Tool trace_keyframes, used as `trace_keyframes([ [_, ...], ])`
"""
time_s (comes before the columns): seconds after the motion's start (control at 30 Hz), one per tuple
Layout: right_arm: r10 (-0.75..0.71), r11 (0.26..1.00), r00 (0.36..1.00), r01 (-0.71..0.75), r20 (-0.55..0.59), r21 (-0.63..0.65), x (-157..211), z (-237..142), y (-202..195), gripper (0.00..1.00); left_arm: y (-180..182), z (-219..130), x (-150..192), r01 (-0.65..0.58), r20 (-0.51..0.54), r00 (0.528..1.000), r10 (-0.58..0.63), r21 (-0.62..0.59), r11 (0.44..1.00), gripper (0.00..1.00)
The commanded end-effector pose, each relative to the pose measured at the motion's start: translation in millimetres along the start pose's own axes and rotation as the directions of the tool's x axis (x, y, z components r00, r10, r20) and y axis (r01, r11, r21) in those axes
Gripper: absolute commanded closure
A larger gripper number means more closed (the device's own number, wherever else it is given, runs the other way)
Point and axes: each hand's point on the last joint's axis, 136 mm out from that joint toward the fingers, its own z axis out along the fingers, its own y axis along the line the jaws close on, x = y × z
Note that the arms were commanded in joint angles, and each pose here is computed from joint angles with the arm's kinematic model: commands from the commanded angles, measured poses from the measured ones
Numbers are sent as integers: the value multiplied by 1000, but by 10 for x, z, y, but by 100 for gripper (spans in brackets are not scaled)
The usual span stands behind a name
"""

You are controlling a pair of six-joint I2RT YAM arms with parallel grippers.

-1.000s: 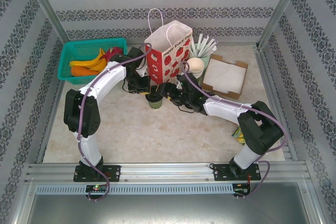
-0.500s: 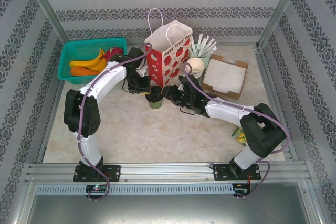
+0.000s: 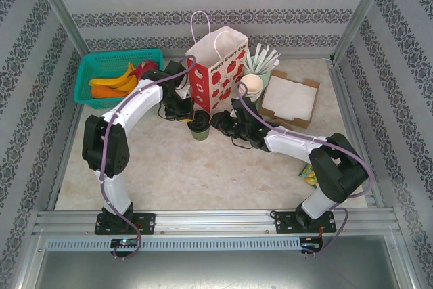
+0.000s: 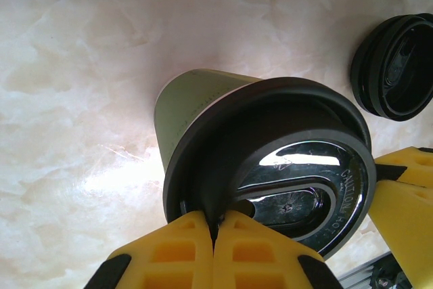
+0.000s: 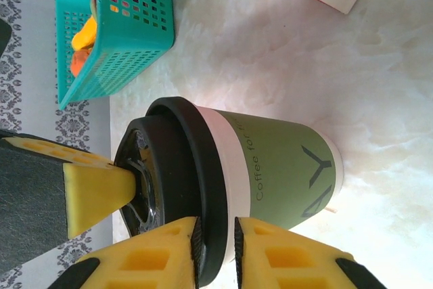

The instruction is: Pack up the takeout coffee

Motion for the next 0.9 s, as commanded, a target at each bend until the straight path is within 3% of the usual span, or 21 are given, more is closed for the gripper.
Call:
trace_keyframes([
  [0.0, -24, 999, 1000, 24, -8, -36, -35, 47, 115, 76, 232, 437, 274, 0, -152, 988, -14, -92, 996, 100],
  [0.27, 53, 994, 998, -49, -35, 93, 73, 122, -246, 84, 222, 477, 296, -4, -161, 987, -9, -78, 997, 100],
  [0.57, 112, 970, 991, -93, -71, 223, 212, 145, -600, 85, 217, 562, 341, 13, -193, 981, -23, -54, 998, 100],
  [0.63, 139, 948, 987, -110, -79, 299, 249, 126, -763, 85, 200, 623, 379, 49, -223, 973, -55, -32, 998, 100],
  [0.77, 178, 864, 976, -93, -129, 496, 453, 22, -1226, 85, 535, 754, 453, 57, -251, 963, -100, -171, 984, 100],
  [0.87, 208, 821, 966, -88, -153, 564, 597, -59, -1463, 85, 716, 892, 603, 99, -320, 934, -156, -187, 977, 100],
])
